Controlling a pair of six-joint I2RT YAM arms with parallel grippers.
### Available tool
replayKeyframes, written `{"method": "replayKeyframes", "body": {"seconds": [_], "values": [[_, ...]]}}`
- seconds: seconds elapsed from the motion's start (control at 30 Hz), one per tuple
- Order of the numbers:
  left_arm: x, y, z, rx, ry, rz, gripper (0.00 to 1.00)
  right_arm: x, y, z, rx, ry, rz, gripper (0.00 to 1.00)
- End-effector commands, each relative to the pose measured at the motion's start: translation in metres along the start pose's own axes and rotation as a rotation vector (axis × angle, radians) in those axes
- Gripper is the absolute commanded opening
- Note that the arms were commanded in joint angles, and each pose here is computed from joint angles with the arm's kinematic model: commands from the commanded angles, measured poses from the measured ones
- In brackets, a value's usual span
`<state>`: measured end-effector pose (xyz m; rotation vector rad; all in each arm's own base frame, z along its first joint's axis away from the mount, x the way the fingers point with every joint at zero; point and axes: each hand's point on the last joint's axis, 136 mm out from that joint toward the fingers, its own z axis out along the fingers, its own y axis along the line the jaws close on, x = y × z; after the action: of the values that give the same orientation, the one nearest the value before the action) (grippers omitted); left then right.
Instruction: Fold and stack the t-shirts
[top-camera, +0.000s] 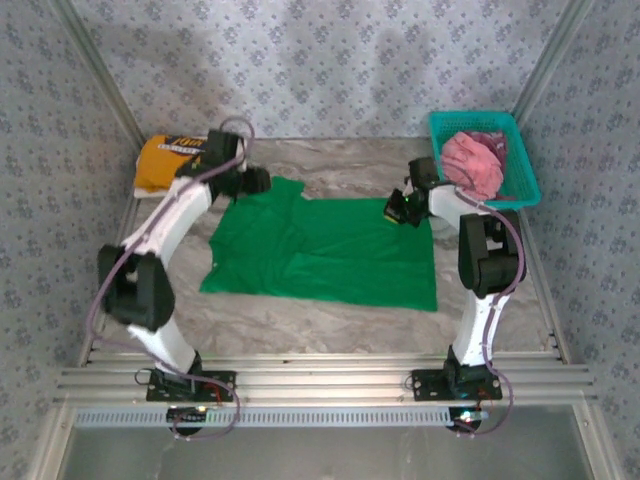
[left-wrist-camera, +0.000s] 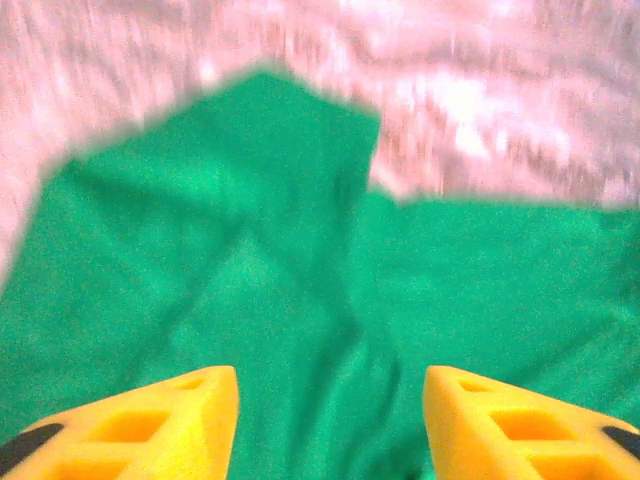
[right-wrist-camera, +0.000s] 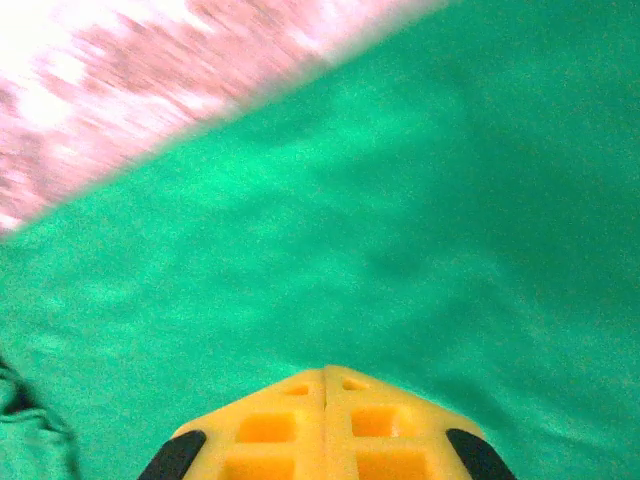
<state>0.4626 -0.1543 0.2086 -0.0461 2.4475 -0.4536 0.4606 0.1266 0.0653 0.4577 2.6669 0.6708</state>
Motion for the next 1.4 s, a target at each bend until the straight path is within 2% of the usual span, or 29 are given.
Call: {"method": "replayKeyframes", "body": {"seconds": [0.0, 0.13, 0.2, 0.23, 0.37, 0.5, 0.63, 0.87, 1.07, 1.27, 1.37], "values": [[-0.013, 0.025, 0.040, -0.047, 0.111, 0.051, 0.54, -0.024, 0.029, -0.020, -0.045, -0.063, -0.101, 0.06], [-0.063, 0.033, 0.078, -0.038, 0.108, 0.079, 0.62, -0.041, 0.038, -0.035, -0.073, -0.115, -0.132, 0.15], [-0.072, 0.038, 0.095, -0.059, 0.121, 0.108, 0.70, -0.049, 0.039, -0.040, -0.079, -0.136, -0.140, 0.17], [-0.079, 0.035, 0.097, -0.047, 0.109, 0.113, 0.70, -0.051, 0.041, -0.043, -0.086, -0.140, -0.142, 0.18], [-0.063, 0.046, 0.127, -0.033, 0.165, 0.069, 0.78, -0.058, 0.044, -0.050, -0.096, -0.160, -0.150, 0.19], [-0.036, 0.054, 0.159, -0.032, 0.224, 0.069, 0.79, -0.055, 0.051, -0.054, -0.122, -0.157, -0.158, 0.19], [-0.032, 0.056, 0.179, -0.022, 0.214, 0.071, 0.79, -0.046, 0.054, -0.054, -0.149, -0.131, -0.169, 0.19], [-0.031, 0.054, 0.204, -0.027, 0.188, 0.083, 0.80, -0.023, 0.050, -0.055, -0.199, -0.100, -0.165, 0.17], [-0.040, 0.053, 0.214, -0.045, 0.130, 0.127, 0.82, -0.019, 0.045, -0.053, -0.239, -0.084, -0.148, 0.17], [-0.016, 0.055, 0.235, -0.013, 0.192, 0.061, 0.83, -0.025, 0.050, -0.059, -0.291, -0.107, -0.136, 0.16], [-0.001, 0.050, 0.240, 0.002, 0.234, 0.061, 0.77, -0.028, 0.048, -0.061, -0.300, -0.109, -0.124, 0.16]]}}
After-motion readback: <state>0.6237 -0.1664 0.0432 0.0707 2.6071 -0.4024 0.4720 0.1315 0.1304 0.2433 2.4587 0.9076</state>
